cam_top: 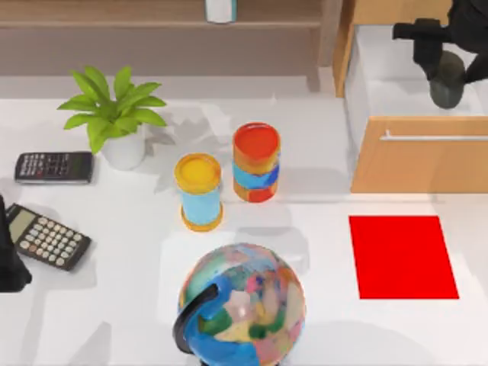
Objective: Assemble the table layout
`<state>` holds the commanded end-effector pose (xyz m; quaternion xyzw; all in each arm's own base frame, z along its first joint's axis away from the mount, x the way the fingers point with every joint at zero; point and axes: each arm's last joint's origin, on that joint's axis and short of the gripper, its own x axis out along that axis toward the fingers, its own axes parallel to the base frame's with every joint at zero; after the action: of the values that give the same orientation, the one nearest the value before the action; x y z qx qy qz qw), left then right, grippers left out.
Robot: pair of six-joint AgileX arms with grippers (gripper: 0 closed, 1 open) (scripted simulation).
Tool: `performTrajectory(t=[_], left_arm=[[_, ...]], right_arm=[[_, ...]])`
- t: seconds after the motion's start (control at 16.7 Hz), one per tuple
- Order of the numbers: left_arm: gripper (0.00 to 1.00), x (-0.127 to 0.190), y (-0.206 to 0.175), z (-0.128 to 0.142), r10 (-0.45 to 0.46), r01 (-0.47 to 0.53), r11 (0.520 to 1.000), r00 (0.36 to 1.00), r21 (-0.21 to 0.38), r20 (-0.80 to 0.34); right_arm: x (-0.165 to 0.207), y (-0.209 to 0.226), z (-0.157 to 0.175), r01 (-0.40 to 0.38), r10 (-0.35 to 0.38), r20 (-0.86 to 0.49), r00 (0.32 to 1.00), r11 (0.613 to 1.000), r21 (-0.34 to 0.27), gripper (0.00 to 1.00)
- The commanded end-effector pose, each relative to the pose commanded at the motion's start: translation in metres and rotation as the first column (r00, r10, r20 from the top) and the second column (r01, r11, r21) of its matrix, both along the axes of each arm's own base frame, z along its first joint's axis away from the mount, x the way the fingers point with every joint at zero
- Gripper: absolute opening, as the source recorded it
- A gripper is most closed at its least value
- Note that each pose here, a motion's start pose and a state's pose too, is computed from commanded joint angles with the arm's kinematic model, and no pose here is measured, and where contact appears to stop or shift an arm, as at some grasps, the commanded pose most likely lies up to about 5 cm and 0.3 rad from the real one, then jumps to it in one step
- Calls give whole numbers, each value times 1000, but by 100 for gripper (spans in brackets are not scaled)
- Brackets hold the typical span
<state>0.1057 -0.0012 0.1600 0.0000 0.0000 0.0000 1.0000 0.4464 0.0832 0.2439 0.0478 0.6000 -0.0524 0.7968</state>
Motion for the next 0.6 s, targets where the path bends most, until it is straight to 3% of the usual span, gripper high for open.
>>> performTrajectory(t=[0.3,0.6], left_arm=[[100,0,0,0,0,0,1000,1000,0,0],[100,0,0,0,0,0,1000,1000,0,0]], right_arm=[[-50,20,56,-29,25,114,993,999,33,0],[-105,46,52,-104,101,66,993,993,56,0]])
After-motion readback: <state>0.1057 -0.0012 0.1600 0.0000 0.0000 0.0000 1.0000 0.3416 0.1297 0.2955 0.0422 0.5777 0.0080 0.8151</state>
